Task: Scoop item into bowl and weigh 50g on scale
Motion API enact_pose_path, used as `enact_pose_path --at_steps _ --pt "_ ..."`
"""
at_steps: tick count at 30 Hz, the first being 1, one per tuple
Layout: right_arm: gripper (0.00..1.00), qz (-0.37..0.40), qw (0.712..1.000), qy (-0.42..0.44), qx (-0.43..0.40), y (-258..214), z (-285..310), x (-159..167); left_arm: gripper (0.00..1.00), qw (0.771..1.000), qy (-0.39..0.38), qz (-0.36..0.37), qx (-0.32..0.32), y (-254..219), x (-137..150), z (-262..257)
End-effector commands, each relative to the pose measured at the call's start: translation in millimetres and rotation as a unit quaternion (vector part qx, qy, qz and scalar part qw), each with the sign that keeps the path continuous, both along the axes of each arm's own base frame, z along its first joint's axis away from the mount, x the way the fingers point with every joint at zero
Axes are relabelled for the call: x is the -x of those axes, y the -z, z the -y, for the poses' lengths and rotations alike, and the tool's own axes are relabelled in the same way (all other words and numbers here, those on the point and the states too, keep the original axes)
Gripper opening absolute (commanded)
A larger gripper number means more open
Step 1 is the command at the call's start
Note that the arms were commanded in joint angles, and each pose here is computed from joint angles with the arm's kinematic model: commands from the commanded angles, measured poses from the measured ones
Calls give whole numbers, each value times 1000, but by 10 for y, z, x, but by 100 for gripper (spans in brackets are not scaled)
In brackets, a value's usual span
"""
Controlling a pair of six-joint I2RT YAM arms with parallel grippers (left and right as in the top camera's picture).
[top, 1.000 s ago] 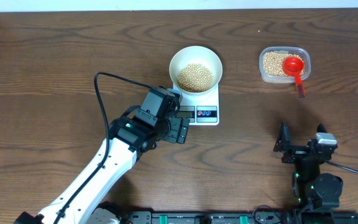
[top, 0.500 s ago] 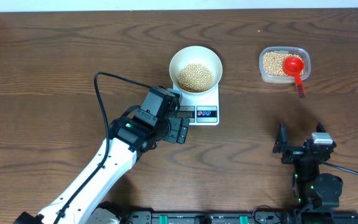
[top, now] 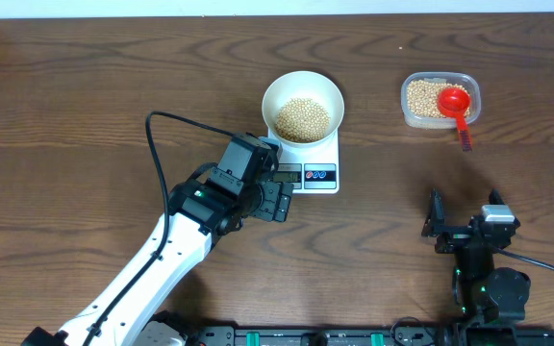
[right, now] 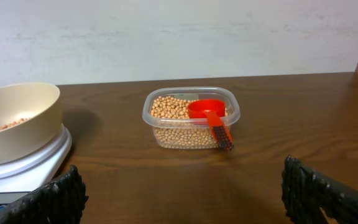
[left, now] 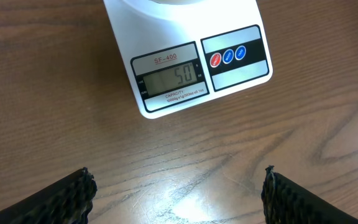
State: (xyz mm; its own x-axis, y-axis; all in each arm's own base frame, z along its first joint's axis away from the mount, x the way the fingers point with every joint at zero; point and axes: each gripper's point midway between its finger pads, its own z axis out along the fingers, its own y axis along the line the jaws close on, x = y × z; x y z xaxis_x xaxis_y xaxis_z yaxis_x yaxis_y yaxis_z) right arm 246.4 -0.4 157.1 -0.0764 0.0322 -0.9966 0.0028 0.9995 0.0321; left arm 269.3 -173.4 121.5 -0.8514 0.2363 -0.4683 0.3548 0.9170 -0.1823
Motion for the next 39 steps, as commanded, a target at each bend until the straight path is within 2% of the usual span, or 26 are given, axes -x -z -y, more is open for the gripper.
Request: enact_pose_path --at_steps 1,18,24,29,35,39 --pt "99 0 1000 -7 11 9 -24 2 88 1000 -2 1 -7 21 -9 -14" --pt "99 0 1000 -7 11 9 -24 2 88 1000 -9 13 -23 3 -41 -82" --pt "99 0 1000 -7 11 9 -24 2 88 997 -24 66 -23 -241 -186 -292" --pt "99 0 1000 -7 11 9 -24 2 88 991 -45 127 3 -617 -292 -613" --pt "99 0 1000 -7 11 9 -24 2 88 974 -46 220 18 -1061 -268 -974" --pt "99 0 1000 -7 11 9 -24 2 88 963 -76 259 25 -1126 -187 -1191"
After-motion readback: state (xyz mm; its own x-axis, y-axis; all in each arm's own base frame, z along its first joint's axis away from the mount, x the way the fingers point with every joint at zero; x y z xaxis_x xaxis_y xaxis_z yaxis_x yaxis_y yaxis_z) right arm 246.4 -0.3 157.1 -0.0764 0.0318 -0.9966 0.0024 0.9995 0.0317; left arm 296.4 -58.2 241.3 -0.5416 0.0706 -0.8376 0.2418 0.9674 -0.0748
